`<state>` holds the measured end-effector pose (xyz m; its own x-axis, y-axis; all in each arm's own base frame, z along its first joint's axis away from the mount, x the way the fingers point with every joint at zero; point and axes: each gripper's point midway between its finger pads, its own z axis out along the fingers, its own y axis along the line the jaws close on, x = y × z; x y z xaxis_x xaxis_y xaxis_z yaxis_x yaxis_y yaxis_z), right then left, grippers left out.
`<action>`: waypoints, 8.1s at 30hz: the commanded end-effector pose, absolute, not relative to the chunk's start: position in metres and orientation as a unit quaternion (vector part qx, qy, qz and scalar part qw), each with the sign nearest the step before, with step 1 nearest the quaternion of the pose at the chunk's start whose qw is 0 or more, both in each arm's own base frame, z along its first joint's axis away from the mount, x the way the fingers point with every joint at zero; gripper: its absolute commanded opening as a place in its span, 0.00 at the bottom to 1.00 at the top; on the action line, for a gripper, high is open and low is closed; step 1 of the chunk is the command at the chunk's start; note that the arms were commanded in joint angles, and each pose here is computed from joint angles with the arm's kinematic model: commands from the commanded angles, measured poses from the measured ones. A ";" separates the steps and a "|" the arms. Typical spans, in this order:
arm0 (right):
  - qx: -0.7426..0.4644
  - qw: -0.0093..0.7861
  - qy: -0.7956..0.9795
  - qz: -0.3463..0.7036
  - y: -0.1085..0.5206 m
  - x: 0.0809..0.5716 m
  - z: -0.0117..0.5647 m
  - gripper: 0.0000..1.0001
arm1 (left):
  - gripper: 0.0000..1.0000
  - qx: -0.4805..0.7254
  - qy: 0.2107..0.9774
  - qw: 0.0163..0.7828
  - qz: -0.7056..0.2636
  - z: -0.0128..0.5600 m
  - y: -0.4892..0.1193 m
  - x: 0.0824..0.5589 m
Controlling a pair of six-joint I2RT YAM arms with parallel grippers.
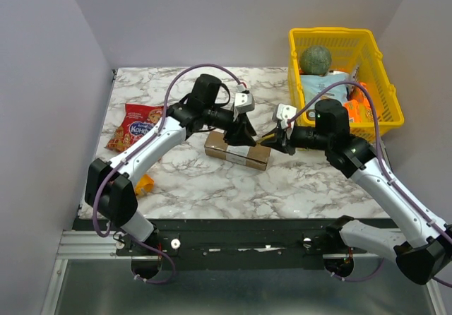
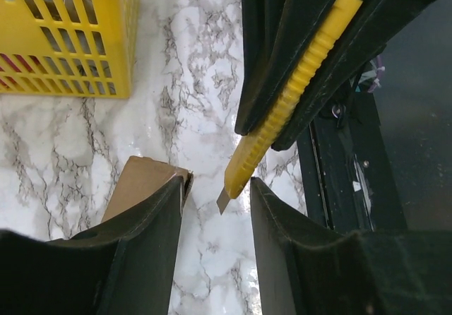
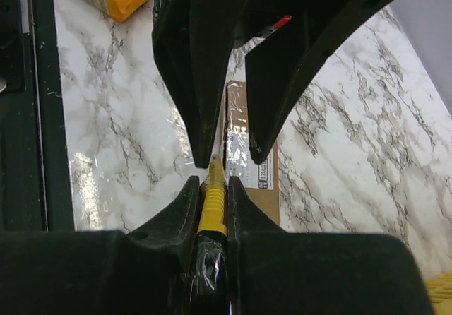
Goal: Unpack the express box
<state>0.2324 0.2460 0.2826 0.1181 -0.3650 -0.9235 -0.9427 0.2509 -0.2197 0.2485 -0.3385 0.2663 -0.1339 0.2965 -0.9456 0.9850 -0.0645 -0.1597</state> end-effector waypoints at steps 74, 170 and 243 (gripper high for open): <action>-0.450 0.321 0.825 0.119 0.216 0.322 0.112 0.00 | 0.17 0.316 0.882 0.191 -0.294 0.109 -0.187 0.370; -0.254 0.243 0.899 0.261 0.243 0.339 0.103 0.58 | 0.00 0.416 0.771 0.152 -0.457 0.092 -0.305 0.299; -0.197 0.209 0.921 0.265 0.236 0.358 0.097 0.56 | 0.00 0.378 0.808 0.100 -0.441 0.045 -0.240 0.270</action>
